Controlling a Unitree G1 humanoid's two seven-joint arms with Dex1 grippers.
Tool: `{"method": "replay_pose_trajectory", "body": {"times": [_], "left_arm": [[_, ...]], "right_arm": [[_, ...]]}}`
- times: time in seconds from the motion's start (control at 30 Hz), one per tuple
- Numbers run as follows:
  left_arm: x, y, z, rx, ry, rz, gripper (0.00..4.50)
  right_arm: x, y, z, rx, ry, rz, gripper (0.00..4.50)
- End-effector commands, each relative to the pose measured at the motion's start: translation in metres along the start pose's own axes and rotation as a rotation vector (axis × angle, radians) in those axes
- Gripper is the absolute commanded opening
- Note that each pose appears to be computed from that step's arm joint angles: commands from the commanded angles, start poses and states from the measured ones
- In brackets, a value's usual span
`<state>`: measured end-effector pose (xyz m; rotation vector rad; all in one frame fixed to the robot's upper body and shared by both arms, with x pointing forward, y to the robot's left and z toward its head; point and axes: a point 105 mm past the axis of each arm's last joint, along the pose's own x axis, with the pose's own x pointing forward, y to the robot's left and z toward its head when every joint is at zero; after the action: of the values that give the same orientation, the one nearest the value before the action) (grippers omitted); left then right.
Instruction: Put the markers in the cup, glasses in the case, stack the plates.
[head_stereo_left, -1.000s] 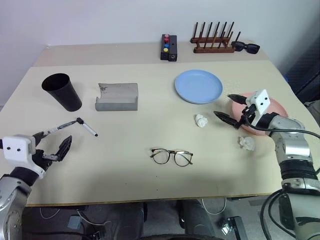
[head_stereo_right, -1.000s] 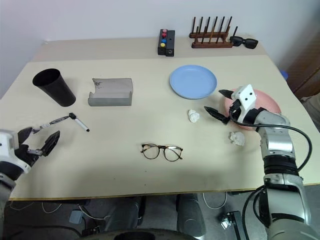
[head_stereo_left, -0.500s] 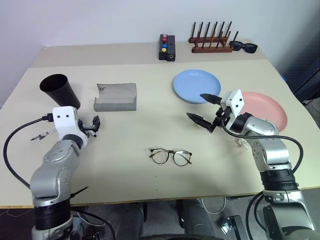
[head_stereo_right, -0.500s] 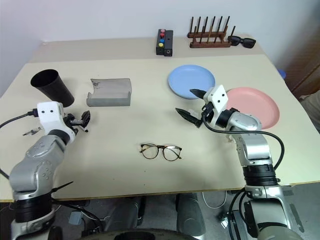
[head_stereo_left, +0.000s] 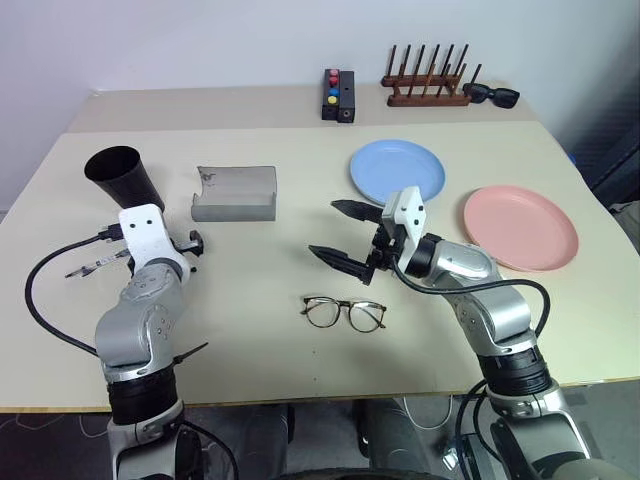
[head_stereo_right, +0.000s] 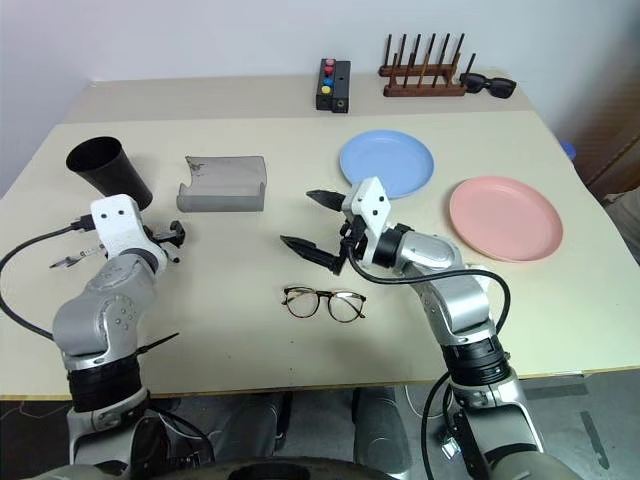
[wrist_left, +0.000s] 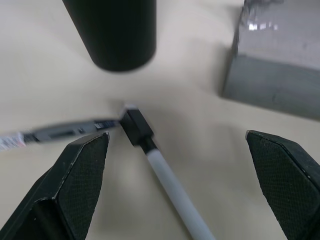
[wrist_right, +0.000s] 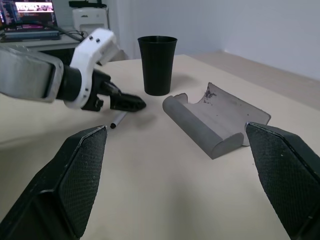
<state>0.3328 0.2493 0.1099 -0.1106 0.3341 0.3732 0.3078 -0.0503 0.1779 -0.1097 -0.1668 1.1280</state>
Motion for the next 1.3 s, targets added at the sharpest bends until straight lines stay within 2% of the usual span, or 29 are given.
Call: {"method": "replay_pose_trajectory", "body": {"times": [0.03,0.43,0.53,0.77,0.8,1.0,1.3], "left_arm": [[0.001,0.005,0.007,-0.032,-0.012,0.028,4.48],[0.015,0.007,-0.002,-0.137,0.051,0.067,4.48],[0.016,0.007,-0.003,-0.142,0.055,0.08,3.63],[0.018,0.008,-0.001,-0.145,0.05,0.1,0.24],[0.018,0.008,-0.001,-0.145,0.048,0.099,0.11],[0.015,0.006,0.006,-0.141,0.016,0.087,0.11],[0.006,0.002,0.034,-0.126,-0.147,0.039,0.11]], "right_arm": [[0.004,0.012,0.014,-0.013,-0.055,0.033,4.5],[0.006,0.017,0.013,-0.001,-0.054,0.037,4.5],[0.006,0.016,0.013,-0.005,-0.053,0.035,4.5],[0.006,0.014,0.013,-0.011,-0.054,0.036,4.5],[0.007,0.014,0.013,-0.011,-0.054,0.037,4.5],[0.007,0.015,0.013,-0.01,-0.056,0.044,4.5],[0.007,0.016,0.013,-0.008,-0.057,0.048,4.5]]}}
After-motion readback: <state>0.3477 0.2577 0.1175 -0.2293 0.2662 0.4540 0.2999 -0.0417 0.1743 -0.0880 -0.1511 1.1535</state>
